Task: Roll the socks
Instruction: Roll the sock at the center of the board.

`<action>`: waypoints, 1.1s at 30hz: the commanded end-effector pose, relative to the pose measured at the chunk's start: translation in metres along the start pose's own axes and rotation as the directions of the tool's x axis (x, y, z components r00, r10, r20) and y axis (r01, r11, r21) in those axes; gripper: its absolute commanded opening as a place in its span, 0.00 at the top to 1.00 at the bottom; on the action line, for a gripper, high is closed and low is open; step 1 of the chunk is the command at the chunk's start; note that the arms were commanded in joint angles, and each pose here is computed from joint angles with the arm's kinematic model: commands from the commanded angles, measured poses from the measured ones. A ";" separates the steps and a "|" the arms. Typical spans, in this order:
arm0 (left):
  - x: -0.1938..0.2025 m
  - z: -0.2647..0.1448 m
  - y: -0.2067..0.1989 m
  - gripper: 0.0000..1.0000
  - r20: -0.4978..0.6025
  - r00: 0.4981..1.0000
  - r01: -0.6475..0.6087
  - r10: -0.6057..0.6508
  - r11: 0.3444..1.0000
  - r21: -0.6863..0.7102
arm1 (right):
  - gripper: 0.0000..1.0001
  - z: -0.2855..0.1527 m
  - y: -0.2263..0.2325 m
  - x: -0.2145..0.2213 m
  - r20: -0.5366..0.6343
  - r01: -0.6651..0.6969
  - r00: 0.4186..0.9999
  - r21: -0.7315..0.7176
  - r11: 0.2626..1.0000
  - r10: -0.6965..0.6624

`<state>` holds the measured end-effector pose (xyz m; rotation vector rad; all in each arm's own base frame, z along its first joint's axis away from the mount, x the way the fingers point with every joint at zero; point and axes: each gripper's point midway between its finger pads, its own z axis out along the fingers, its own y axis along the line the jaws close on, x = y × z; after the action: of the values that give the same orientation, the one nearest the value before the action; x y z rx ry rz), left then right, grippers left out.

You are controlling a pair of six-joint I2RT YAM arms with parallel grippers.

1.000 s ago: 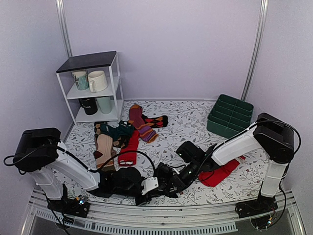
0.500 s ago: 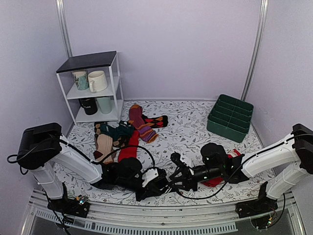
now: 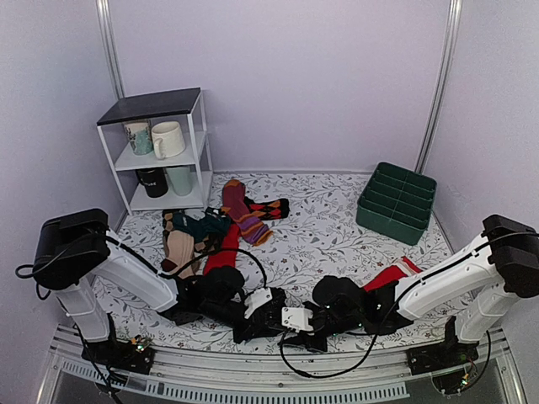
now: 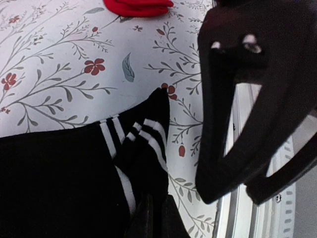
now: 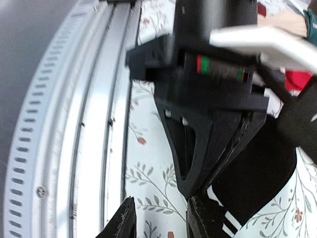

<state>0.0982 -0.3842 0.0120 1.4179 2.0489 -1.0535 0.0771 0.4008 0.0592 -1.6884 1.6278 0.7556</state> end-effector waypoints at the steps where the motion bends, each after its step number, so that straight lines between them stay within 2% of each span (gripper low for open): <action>1: 0.082 -0.002 0.005 1.00 -0.268 0.957 0.107 -0.111 0.994 -0.031 | 0.64 0.010 -0.010 0.036 -0.166 0.051 0.985 0.064 0.997 -0.040; 7: 0.082 -0.001 0.005 1.00 -0.269 0.957 0.108 -0.111 0.994 -0.029 | 0.62 0.010 -0.023 0.051 -0.233 0.069 0.972 0.140 0.988 -0.034; 12: 0.083 -0.001 0.005 1.00 -0.269 0.957 0.104 -0.107 0.994 -0.027 | 0.61 0.000 -0.038 0.046 -0.213 0.096 0.976 0.230 0.968 -0.046; 21: 0.083 -0.001 0.005 1.00 -0.270 0.957 0.104 -0.107 0.994 -0.027 | 0.62 0.010 -0.025 0.049 -0.217 0.096 0.974 0.147 0.984 -0.063; 24: 0.083 -0.001 0.006 1.00 -0.268 0.957 0.104 -0.108 0.994 -0.028 | 0.62 0.012 -0.028 0.054 -0.235 0.100 0.970 0.162 0.982 -0.060; 29: 0.082 -0.001 0.005 1.00 -0.268 0.958 0.101 -0.104 0.995 -0.025 | 0.61 0.008 -0.037 0.044 -0.204 0.127 0.975 0.210 0.969 -0.083; 33: 0.083 -0.001 0.005 1.00 -0.269 0.957 0.102 -0.104 0.995 -0.023 | 0.61 -0.006 -0.043 0.016 -0.116 0.135 0.987 0.251 0.959 -0.109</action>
<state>0.0977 -0.3847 0.0118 1.4229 2.0502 -1.0658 0.1111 0.3832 0.0275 -1.7162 1.6616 0.3930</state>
